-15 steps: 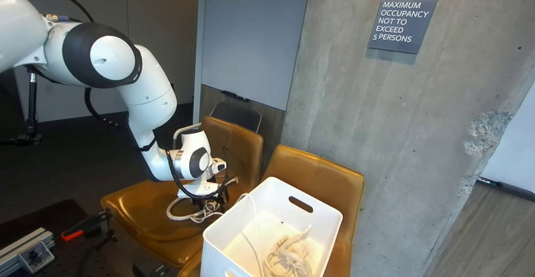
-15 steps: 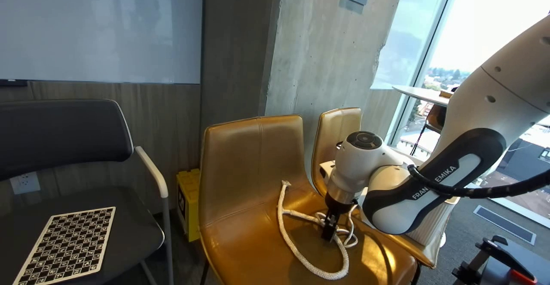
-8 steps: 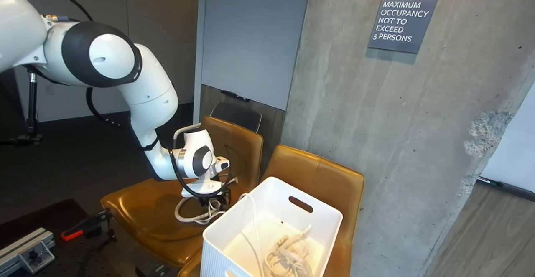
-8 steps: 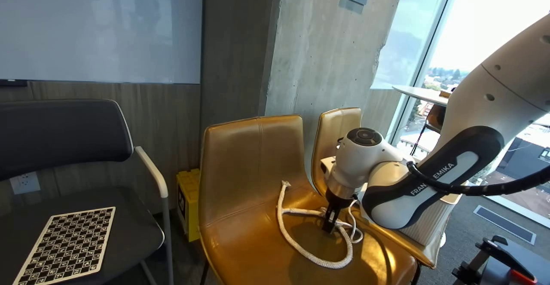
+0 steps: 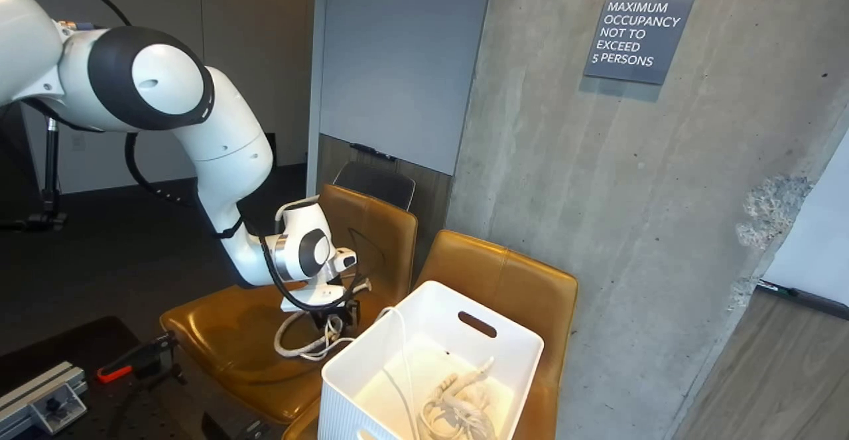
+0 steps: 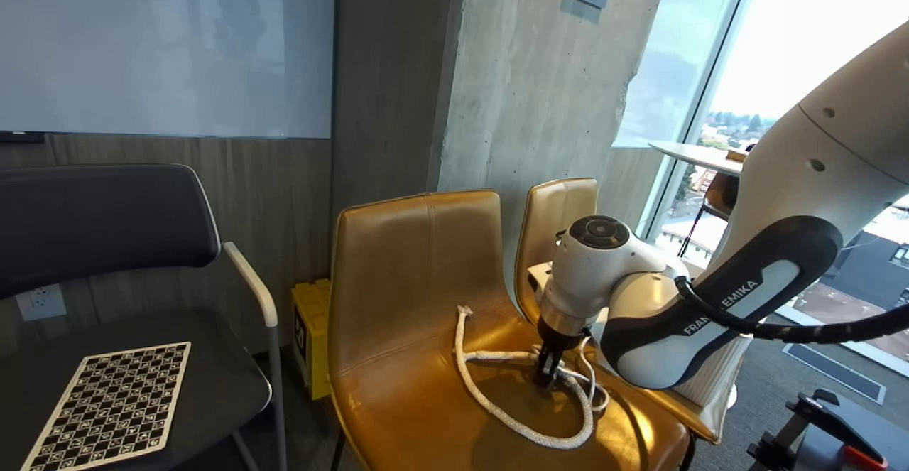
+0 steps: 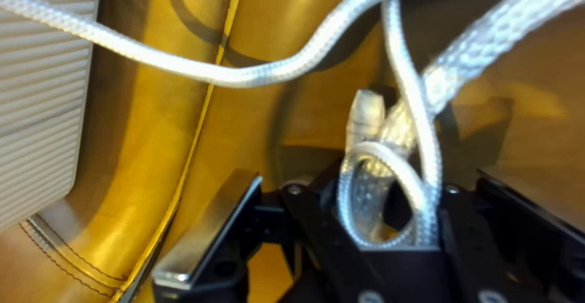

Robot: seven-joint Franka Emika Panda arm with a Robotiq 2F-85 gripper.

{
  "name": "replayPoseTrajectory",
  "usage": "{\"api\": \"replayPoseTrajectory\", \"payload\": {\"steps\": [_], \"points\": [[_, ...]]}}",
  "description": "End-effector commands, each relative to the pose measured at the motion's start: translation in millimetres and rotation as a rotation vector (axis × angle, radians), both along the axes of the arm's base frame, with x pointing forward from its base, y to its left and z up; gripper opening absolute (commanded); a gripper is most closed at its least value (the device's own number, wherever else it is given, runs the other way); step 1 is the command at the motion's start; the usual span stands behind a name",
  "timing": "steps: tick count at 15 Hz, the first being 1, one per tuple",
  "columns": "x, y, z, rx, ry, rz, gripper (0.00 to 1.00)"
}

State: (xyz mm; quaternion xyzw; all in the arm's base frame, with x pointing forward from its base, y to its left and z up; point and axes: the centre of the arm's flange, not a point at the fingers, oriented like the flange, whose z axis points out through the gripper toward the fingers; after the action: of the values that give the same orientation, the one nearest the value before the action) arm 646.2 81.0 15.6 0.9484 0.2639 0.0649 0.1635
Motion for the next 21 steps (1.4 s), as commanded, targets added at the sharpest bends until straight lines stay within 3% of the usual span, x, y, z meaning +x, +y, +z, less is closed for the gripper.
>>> {"api": "replayPoseTrajectory", "payload": {"steps": [1, 6, 11, 16, 21], "points": [[-31, 30, 33, -0.037, 0.005, 0.010, 0.02], [-42, 76, 112, -0.028, -0.055, 0.045, 0.02], [-21, 81, 220, -0.010, -0.146, 0.015, 0.02], [7, 32, 346, -0.016, -0.262, -0.064, 0.02], [20, -55, 462, 0.000, -0.369, -0.186, 0.02]]}}
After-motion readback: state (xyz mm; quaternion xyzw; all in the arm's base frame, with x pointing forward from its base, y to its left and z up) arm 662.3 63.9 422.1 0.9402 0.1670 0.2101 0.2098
